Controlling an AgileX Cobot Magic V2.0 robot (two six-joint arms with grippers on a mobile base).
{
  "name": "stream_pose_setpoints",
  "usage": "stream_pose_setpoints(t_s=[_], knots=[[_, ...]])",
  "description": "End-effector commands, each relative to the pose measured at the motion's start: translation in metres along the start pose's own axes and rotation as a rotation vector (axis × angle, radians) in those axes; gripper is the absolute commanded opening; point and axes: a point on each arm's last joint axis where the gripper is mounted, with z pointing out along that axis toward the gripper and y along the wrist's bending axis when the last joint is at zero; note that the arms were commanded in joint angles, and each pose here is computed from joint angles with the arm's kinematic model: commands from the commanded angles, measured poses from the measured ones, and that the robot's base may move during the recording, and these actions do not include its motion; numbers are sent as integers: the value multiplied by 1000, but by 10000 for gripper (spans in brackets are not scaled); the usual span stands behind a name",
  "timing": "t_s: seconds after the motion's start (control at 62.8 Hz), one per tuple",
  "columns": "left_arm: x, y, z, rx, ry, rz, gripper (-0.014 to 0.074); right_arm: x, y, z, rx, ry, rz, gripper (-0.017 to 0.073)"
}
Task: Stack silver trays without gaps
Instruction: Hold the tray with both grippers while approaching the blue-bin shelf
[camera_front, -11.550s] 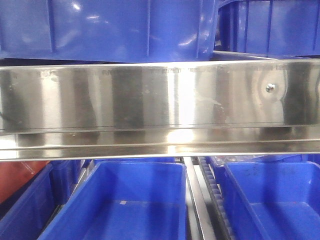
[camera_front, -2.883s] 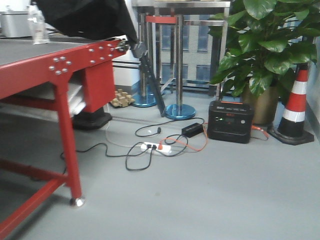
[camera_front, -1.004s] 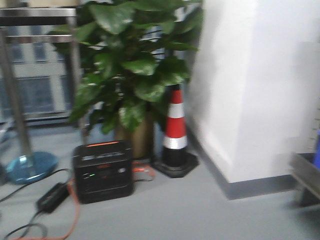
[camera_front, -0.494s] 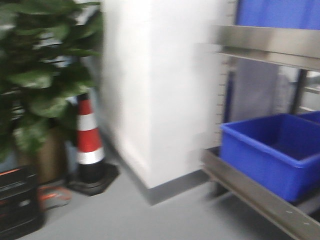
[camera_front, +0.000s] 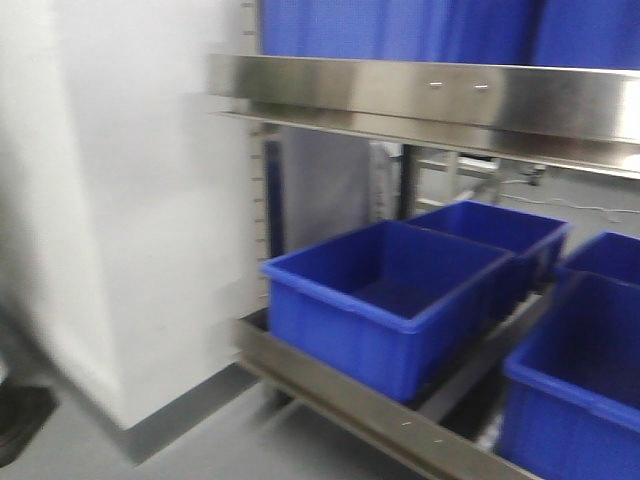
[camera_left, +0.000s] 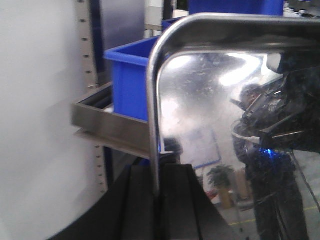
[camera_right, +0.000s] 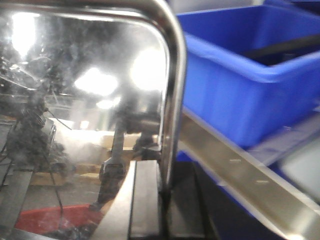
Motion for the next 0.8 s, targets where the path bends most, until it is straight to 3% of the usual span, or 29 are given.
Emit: stream_pose_setpoints(t_s=[0.0,0.781], knots=[[-10,-13,-2,80,-92,-15,-13,-36,32,-15,-314,-403,-14,-80],[-10,-13,-2,80,-92,-15,-13,-36,32,-15,-315,-405,-14,-80]])
